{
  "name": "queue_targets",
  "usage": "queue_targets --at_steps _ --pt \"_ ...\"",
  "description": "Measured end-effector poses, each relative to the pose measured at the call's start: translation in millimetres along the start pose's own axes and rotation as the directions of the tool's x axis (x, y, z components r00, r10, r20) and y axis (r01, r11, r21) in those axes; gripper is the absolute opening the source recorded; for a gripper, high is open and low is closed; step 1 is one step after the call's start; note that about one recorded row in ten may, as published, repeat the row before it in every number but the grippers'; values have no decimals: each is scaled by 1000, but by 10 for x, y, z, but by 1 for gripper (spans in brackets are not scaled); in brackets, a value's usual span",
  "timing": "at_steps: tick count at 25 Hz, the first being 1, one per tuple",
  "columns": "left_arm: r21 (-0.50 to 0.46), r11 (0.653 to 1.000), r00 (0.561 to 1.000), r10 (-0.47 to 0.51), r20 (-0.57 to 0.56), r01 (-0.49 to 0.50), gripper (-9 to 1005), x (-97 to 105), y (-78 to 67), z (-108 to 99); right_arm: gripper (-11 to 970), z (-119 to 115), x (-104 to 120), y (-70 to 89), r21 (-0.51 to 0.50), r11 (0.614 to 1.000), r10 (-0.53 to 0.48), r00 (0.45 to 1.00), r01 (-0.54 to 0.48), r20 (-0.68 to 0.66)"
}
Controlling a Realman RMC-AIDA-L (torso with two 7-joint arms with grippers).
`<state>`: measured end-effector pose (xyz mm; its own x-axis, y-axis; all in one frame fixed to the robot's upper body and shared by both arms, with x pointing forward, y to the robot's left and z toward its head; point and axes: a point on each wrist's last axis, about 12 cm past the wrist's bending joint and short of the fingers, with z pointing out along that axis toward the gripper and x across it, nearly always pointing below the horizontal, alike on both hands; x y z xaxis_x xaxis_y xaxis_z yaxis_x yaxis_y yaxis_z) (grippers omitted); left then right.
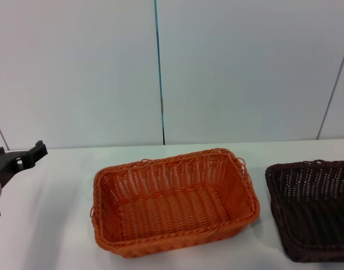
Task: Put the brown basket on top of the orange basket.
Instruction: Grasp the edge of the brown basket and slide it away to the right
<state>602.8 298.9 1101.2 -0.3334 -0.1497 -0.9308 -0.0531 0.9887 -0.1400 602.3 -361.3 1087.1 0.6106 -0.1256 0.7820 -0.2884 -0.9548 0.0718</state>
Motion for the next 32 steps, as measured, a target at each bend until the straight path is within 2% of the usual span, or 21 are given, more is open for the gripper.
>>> queue_targets --at_steps 32 --pt "20 1000 1000 14 -5 -14 935 -84 -12 19 653 34 -60 -34 9 1000 18 1000 -18 7"
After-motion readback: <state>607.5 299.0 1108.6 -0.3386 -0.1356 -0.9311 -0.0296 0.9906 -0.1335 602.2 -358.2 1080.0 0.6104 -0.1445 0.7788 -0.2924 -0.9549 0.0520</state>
